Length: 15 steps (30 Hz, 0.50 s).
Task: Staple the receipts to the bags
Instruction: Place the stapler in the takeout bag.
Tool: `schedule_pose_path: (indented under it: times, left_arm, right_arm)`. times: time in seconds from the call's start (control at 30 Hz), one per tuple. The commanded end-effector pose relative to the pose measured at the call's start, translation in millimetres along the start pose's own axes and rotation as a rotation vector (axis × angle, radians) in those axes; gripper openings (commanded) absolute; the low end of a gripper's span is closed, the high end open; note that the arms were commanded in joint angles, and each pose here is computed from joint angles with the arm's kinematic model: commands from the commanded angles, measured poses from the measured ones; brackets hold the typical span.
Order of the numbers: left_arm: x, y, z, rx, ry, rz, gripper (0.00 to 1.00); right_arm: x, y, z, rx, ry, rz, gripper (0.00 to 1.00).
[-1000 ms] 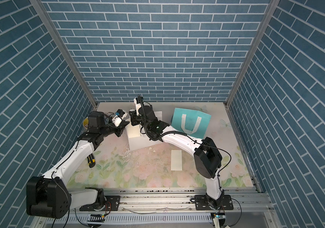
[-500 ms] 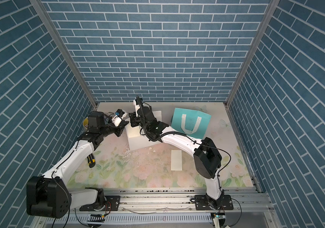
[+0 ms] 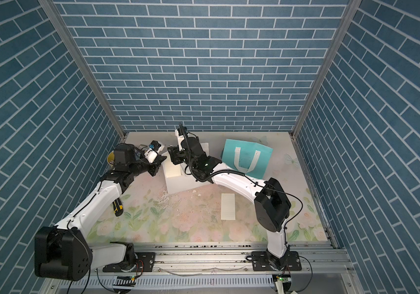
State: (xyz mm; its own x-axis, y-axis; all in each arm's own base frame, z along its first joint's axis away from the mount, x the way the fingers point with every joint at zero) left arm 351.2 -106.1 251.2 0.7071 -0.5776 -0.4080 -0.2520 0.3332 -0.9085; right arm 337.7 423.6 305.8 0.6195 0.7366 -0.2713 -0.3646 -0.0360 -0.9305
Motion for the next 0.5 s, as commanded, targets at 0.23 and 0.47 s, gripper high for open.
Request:
schedule_pose_path:
  times: [0.23,0.47]
  left_arm:
    - [-1,-7,-4,0.033,0.034,-0.021,0.00]
    - [-6,-12,-8,0.065,0.059,-0.021,0.00]
  right_arm:
    - [-82,-46,-37,-0.421,-0.480,0.144,0.68]
    - [-95,-54,-26,-0.572,-0.771,0.267,0.75]
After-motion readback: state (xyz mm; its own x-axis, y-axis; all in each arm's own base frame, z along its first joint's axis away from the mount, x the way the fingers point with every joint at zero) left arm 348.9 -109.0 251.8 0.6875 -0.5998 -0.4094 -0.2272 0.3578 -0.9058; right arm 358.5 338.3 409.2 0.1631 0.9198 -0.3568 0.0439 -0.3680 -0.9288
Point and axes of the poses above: each gripper's point midway between its finger pads, its own x axis out along the fingers, its own z axis along the line the jaws close on, y = z × x, the point moved 4 cm from there along -x, back along the fingers, and after that the axes turned 5 degrees about -x, right-handed, at the moved point
